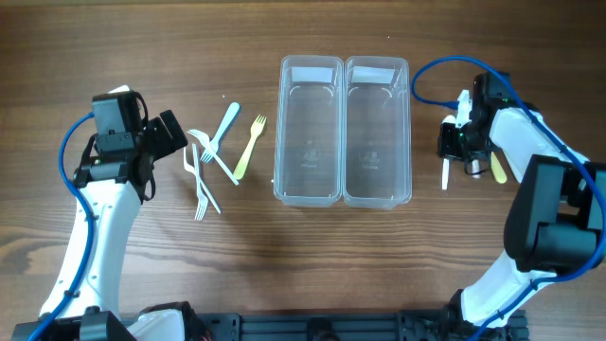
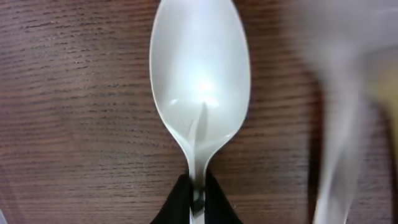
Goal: Pack container
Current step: 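Move the right gripper to the spoons and grasp a white spoon, then carry the white spoon into the right container and release it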
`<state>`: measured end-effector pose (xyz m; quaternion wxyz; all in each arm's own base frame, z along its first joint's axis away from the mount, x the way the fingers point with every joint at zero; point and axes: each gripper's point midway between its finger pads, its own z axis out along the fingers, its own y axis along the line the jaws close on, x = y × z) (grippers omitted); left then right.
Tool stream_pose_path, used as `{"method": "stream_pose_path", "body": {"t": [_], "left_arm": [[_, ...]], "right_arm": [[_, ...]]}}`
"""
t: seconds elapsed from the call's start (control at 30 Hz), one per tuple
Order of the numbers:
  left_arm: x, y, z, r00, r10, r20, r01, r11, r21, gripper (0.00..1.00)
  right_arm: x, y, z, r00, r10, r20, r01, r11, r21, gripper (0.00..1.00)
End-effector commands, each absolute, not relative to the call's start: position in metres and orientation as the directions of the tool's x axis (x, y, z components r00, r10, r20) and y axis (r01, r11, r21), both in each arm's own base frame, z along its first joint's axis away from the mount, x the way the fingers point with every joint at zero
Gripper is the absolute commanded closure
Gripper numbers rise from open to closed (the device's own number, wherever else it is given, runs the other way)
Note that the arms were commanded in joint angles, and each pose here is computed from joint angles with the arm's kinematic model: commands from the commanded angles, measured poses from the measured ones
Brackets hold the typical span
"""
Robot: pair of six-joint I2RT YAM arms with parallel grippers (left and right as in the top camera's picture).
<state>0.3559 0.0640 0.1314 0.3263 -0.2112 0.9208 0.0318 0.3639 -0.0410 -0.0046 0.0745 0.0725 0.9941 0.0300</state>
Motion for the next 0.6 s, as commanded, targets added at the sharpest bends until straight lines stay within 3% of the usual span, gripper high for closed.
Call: {"method": "stream_pose_path", "body": {"t": [0.0,0.2,0.27,0.37,0.43,0.57], "left_arm": [[0.360,0.067,0.139,-0.687,-0.365,-0.629,-0.412,0.908,-0.077,0.00],[0.360,0.067,0.139,-0.687,-0.365,-0.629,-0.412,0.908,-0.077,0.00],[0.360,0.067,0.139,-0.687,-0.365,-0.629,-0.412,0.908,-0.077,0.00],[0.360,0.067,0.139,-0.687,-0.365,-0.629,-0.412,0.908,-0.077,0.00],[0.360,0.067,0.139,-0.686,-0.365,-0.629,-0.412,0.908,-0.077,0.00],[0.360,0.067,0.139,-0.687,-0.365,-0.629,-0.412,0.908,-0.077,0.00]], "right_arm": [[0.355,-0.033,-0.010,-0.978,0.192,-0.082,0.185,0.978,0.093,0.96],[0.382,-0.018,0.086,-0.931,0.206,-0.301,0.147,0.967,0.207,0.96],[0.387,0.000,0.136,-0.887,0.199,-0.416,0.070,0.950,0.306,0.96],[0.382,0.036,0.191,-0.836,0.240,-0.494,-0.010,0.893,0.450,0.96],[0.377,0.067,0.194,-0.849,0.205,-0.487,-0.052,0.885,0.463,0.96],[0.386,0.118,0.146,-0.893,0.098,-0.438,-0.070,0.934,0.351,0.96]]}}
